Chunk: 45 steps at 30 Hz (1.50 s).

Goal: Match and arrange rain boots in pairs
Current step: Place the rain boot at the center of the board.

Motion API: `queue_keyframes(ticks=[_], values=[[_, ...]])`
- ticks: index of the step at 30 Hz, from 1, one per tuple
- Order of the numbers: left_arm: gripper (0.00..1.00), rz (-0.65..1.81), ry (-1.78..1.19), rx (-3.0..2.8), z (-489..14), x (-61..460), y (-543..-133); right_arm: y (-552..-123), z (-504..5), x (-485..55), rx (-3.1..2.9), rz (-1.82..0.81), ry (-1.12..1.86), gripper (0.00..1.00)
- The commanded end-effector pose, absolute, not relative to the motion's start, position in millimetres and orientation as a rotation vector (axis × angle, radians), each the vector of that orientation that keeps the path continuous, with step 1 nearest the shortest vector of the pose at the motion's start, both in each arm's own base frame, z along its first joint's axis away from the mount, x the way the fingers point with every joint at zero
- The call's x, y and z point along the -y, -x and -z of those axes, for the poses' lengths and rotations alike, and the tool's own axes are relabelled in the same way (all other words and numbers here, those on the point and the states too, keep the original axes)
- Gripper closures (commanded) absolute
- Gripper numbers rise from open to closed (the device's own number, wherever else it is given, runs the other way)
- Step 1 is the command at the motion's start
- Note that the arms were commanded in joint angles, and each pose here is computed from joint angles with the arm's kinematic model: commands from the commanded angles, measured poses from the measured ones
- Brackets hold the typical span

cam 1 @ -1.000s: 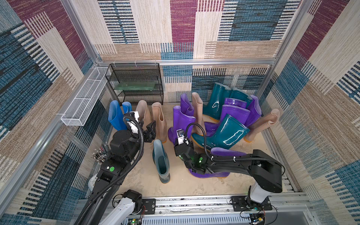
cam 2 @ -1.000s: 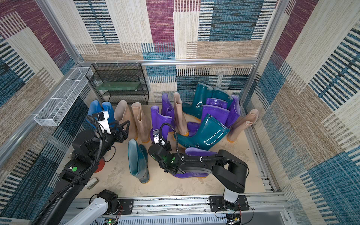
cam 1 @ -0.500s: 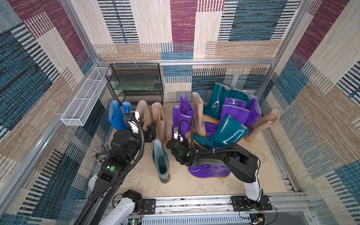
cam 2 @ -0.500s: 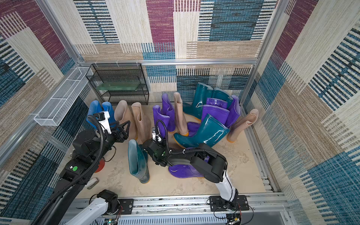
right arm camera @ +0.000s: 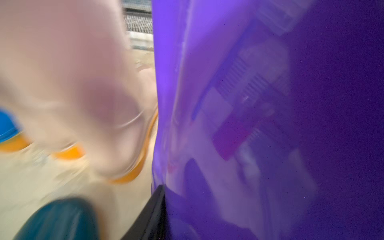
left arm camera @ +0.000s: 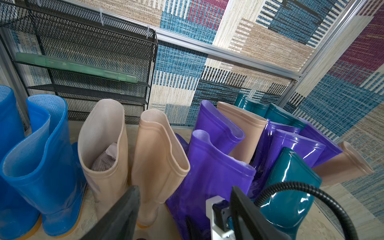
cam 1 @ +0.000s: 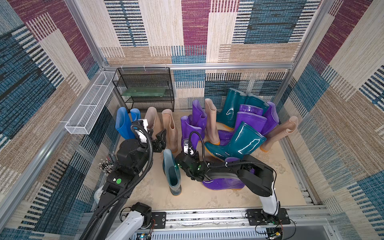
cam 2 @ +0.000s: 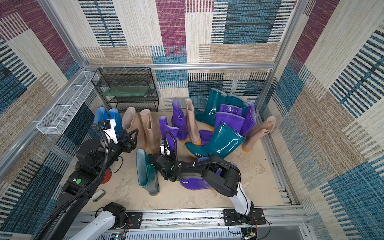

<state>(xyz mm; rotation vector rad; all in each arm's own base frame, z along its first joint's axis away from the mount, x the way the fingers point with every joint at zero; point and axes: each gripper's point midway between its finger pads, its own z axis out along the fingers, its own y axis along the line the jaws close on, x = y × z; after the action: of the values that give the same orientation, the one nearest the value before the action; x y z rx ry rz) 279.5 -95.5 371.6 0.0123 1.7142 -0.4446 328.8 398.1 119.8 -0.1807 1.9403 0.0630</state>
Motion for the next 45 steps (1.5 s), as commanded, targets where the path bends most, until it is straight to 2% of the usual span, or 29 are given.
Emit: queue_keyframes(ticks=[1,7,14,23,24,25,26,27,28,29,32,34,39,45], values=[[0.29,0.478,-0.024,-1.71,-377.5,100.3,-279.2,-308.8,-115.5,-388.0,-1.977,-0.062,0.156,1.0],[0.29,0.509,-0.081,-1.736,-391.7,114.6,-289.6,-272.0,-131.8,-369.1,-1.979,-0.064,0.131,1.0],[0.29,0.558,-0.126,-1.741,-400.7,128.2,-296.8,-277.9,-161.3,-335.9,-1.939,-0.048,0.095,1.0],[0.29,0.544,-0.13,-1.745,-394.1,126.8,-296.3,-272.1,-136.3,-382.1,-1.999,-0.166,0.201,0.98],[0.29,0.547,-0.133,-1.746,-394.7,127.1,-295.9,-270.6,-133.7,-383.3,-2.008,-0.167,0.2,0.94],[0.29,0.55,-0.137,-1.747,-394.3,128.0,-296.0,-268.9,-132.5,-381.9,-2.008,-0.16,0.195,0.78],[0.29,0.55,-0.138,-1.747,-394.5,128.3,-296.1,-266.6,-130.0,-379.2,-2.009,-0.146,0.196,0.49],[0.29,0.551,-0.139,-1.748,-394.3,128.5,-296.1,-265.7,-128.1,-375.4,-2.016,-0.128,0.192,0.32],[0.28,0.553,-0.143,-1.75,-393.6,129.3,-296.5,-265.8,-126.6,-369.2,-2.026,-0.099,0.185,0.22],[0.28,0.558,-0.145,-1.752,-393.0,130.1,-296.5,-264.2,-128.0,-364.4,-2.03,-0.078,0.184,0.17],[0.27,0.577,-0.152,-1.751,-394.8,133.0,-296.0,-256.9,-136.9,-354.2,-2.044,-0.059,0.211,0.06],[0.27,0.593,-0.159,-1.743,-398.2,134.8,-294.5,-251.2,-146.1,-349.8,-2.056,-0.053,0.233,0.02],[0.27,0.61,-0.161,-1.726,-406.6,135.6,-291.3,-233.8,-175.8,-339.7,-2.083,-0.059,0.281,0.0],[0.26,0.621,-0.185,-1.739,-411.3,141.6,-295.7,-218.2,-256.6,-322.9,-1.996,-0.087,0.298,0.01]])
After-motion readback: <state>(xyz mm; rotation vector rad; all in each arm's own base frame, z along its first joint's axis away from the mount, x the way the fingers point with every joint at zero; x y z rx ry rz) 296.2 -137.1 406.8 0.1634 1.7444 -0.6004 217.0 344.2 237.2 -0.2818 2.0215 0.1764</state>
